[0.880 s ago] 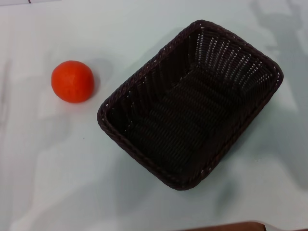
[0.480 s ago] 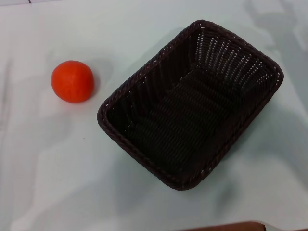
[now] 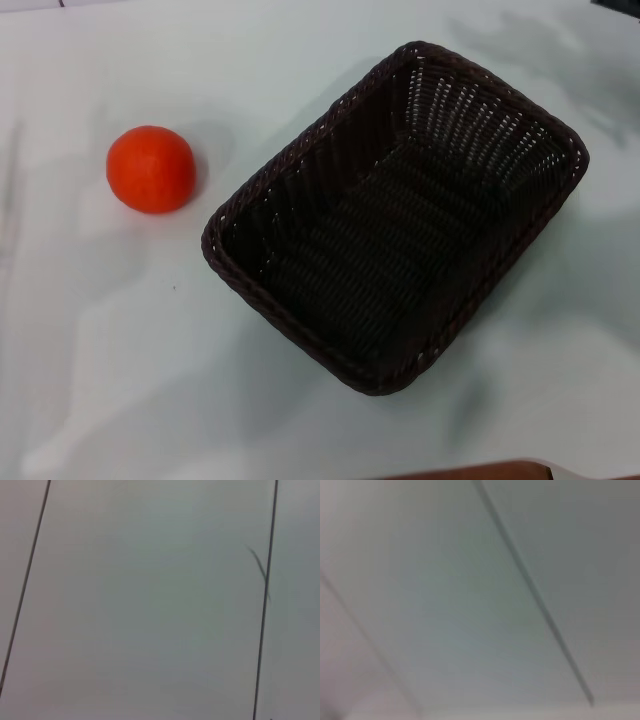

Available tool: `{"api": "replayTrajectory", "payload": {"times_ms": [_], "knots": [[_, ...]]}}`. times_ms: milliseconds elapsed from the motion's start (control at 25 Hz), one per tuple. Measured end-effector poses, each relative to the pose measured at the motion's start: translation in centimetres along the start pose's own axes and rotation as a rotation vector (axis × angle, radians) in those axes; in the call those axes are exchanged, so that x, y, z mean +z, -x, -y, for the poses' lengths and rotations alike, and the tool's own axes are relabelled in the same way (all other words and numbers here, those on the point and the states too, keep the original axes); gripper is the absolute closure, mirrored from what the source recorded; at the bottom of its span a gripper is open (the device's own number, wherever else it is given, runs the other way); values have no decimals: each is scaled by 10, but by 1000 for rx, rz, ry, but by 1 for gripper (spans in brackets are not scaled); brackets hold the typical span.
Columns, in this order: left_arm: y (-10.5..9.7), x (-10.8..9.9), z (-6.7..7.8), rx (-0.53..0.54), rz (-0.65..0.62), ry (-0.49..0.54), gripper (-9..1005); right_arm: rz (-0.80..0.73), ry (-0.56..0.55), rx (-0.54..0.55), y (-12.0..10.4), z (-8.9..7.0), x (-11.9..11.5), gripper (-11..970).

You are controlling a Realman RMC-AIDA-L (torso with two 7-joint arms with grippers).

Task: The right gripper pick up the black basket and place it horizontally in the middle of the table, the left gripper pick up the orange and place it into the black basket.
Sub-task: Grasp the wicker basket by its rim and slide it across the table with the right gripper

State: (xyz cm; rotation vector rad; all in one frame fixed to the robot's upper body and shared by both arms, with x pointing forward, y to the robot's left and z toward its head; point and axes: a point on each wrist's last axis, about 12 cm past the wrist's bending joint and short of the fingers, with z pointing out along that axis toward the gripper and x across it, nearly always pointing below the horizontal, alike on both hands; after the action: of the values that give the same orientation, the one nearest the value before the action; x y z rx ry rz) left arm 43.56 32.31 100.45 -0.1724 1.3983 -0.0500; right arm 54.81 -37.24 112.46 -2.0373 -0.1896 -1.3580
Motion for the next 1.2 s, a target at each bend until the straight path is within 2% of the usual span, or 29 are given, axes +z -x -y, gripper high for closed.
{"api": "replayTrajectory", "payload": {"times_ms": [200,280,440,600,800,1000,1200], "knots": [[-1,1,0,-1,-7,0,74,349,20,-14,-46,23,12,16],[-1,2,1,-1,-7,-1,74,525,65,-36,-62,35,27,16],[-1,1,0,-1,-7,2,75,643,123,-59,-71,43,44,15],[-1,-2,-1,0,-11,9,75,734,158,-72,-68,51,66,19],[-1,-3,-3,1,-12,18,75,805,140,-80,-48,56,90,37],[-2,-6,-4,1,-15,25,75,833,153,-86,-36,56,102,55],[-2,-7,-4,1,-15,28,75,841,146,-80,-32,55,103,285]]}}
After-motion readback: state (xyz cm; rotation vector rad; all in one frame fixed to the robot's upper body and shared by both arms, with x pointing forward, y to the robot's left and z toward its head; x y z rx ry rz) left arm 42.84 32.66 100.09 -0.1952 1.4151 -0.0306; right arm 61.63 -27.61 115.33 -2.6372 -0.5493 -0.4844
